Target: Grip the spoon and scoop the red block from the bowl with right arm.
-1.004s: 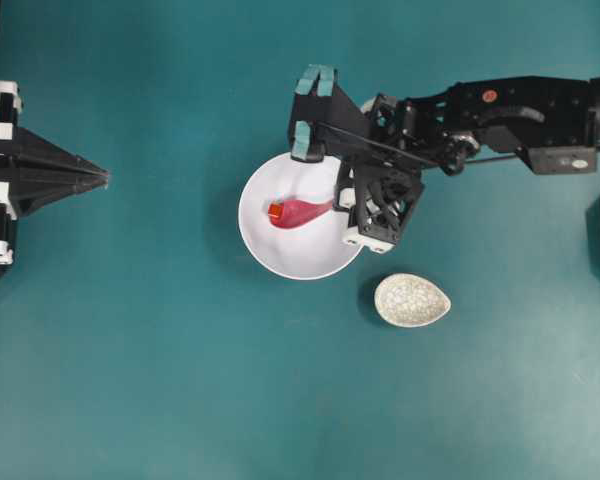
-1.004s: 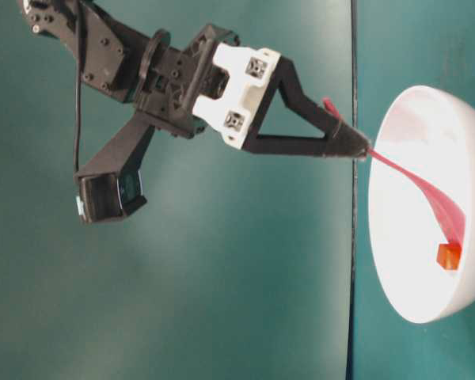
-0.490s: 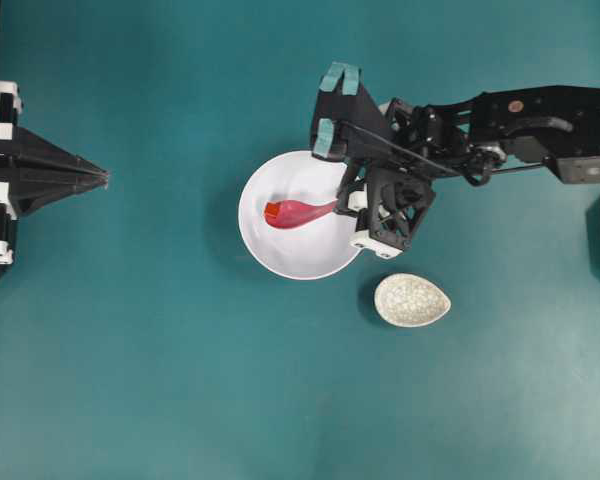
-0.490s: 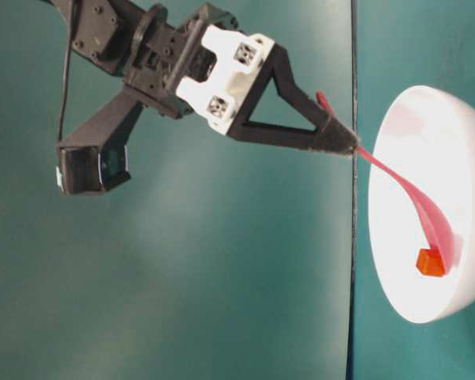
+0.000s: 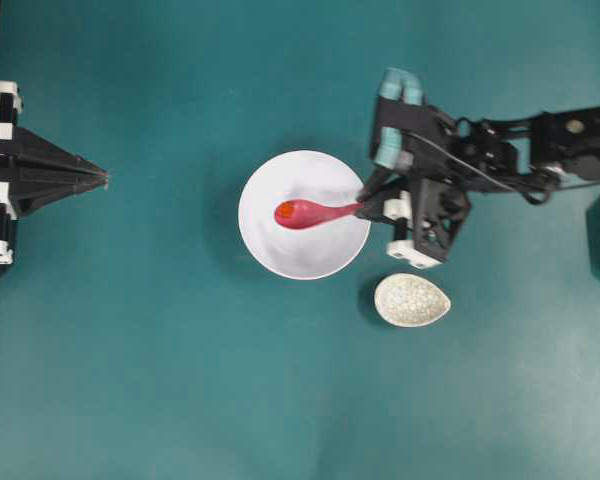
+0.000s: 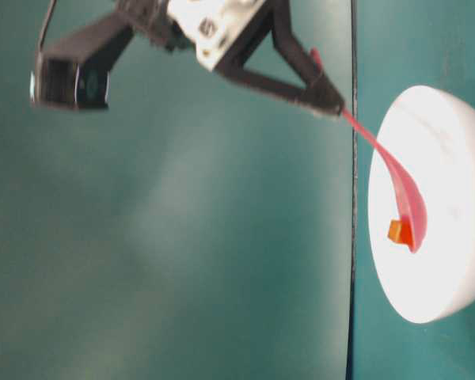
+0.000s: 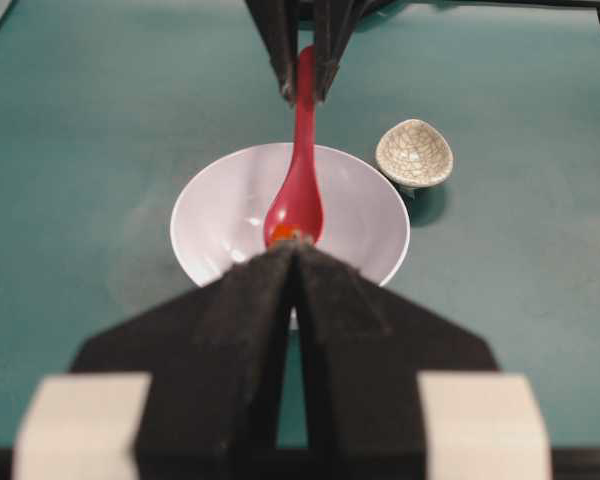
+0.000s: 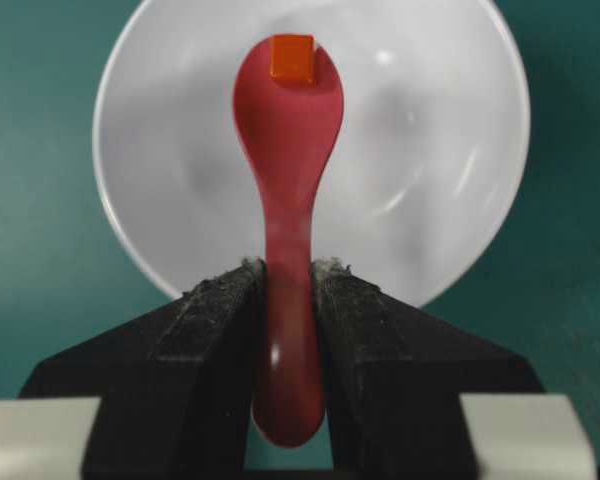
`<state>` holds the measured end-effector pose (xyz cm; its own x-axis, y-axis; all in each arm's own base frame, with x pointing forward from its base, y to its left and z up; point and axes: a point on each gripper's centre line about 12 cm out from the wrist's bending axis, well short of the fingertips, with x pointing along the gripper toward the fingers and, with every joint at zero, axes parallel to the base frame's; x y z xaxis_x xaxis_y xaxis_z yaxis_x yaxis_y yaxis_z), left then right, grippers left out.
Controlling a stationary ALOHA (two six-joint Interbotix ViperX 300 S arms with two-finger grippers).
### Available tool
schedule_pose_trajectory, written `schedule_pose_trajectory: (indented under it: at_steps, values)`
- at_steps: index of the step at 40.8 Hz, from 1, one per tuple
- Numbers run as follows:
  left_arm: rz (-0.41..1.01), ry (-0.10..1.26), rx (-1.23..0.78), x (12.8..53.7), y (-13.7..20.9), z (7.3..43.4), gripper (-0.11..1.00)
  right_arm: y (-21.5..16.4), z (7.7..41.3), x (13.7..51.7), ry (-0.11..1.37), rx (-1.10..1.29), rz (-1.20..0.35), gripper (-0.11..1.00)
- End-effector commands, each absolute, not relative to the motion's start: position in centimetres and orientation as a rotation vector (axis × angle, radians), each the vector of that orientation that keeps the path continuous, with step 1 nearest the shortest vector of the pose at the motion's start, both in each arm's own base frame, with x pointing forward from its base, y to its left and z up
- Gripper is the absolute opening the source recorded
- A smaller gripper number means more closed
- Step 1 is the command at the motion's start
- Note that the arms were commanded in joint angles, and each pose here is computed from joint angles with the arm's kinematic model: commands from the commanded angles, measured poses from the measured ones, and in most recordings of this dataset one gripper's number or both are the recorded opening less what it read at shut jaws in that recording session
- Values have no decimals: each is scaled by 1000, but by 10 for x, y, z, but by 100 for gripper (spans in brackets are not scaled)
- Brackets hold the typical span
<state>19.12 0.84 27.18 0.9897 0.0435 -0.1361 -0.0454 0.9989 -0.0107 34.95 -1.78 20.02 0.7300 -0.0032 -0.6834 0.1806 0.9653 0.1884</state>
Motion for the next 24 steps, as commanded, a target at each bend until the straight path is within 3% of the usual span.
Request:
schedule_pose_trajectory:
  at_steps: [1, 12, 24]
  values:
    - [48, 116, -15, 193, 9, 279, 0, -11, 211, 342, 672, 242, -85, 25]
    - [49, 114, -32, 193, 9, 280, 0, -6, 207, 327, 628, 233, -79, 25]
    - [49, 114, -32, 192, 9, 280, 0, -9, 240, 325, 533, 220, -73, 25]
